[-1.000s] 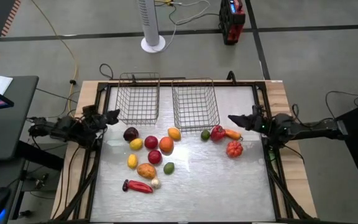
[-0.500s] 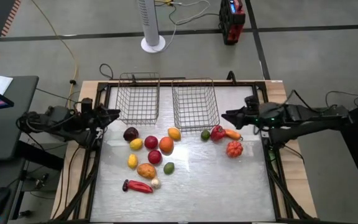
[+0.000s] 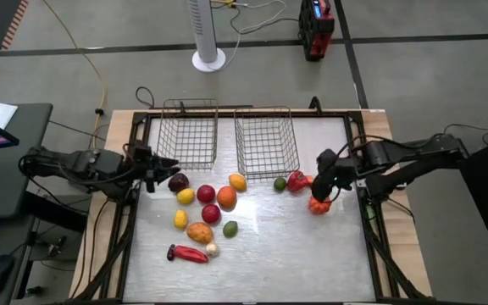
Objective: Sort produce into baskets
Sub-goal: Put the pumpkin into the right wire basket
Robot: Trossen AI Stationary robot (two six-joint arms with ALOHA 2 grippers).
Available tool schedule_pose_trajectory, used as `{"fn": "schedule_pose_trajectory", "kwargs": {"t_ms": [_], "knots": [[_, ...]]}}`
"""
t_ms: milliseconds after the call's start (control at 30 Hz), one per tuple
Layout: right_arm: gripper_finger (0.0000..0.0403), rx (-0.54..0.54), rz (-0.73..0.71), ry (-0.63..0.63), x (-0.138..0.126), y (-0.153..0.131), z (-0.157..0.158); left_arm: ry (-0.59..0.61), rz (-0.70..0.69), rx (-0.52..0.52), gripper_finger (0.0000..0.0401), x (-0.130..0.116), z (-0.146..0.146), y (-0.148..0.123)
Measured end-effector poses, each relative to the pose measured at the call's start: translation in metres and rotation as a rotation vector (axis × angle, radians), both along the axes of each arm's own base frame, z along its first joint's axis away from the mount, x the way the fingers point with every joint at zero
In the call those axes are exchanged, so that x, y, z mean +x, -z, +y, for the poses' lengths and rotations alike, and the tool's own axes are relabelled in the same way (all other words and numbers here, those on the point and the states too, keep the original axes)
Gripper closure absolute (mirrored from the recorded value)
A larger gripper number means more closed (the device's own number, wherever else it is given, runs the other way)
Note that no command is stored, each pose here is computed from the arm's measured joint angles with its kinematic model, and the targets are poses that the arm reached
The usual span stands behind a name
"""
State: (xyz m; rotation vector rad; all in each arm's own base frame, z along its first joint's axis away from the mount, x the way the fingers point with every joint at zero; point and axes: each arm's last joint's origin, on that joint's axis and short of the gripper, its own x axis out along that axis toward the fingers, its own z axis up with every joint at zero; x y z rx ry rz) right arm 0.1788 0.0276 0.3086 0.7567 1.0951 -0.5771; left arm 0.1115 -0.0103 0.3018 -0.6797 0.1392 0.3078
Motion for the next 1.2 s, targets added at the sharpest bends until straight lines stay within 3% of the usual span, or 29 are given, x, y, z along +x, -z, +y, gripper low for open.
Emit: {"fn": "schedule_pose_trajectory", "kwargs": {"t_ms": [267,500,667,800,967,1200], "knots": [[0.0087,-0.016,0.157,-0.133,-0.005,0.038,0.014,-0.045,-0.091,-0.034,0.0202,0.025,0.003,-0.007],[0.001,-0.051,0.202,-0.262,-0.008,0.051,0.015,-0.057,-0.097,-0.04,0.0202,0.026,0.005,-0.007],[0.0015,-0.047,0.217,-0.293,-0.009,0.062,0.015,-0.073,-0.087,-0.006,0.0202,0.025,0.006,-0.007],[0.0005,-0.044,0.193,-0.297,-0.007,0.076,0.016,-0.111,-0.062,0.088,0.0201,0.025,0.007,-0.007],[0.0004,-0.05,0.208,-0.312,-0.004,0.094,0.016,-0.086,-0.018,0.225,0.0164,0.025,0.007,-0.007],[0.0003,-0.094,0.312,-0.378,0.011,0.115,0.019,-0.167,0.025,0.298,0.009,0.024,0.01,-0.006]]}}
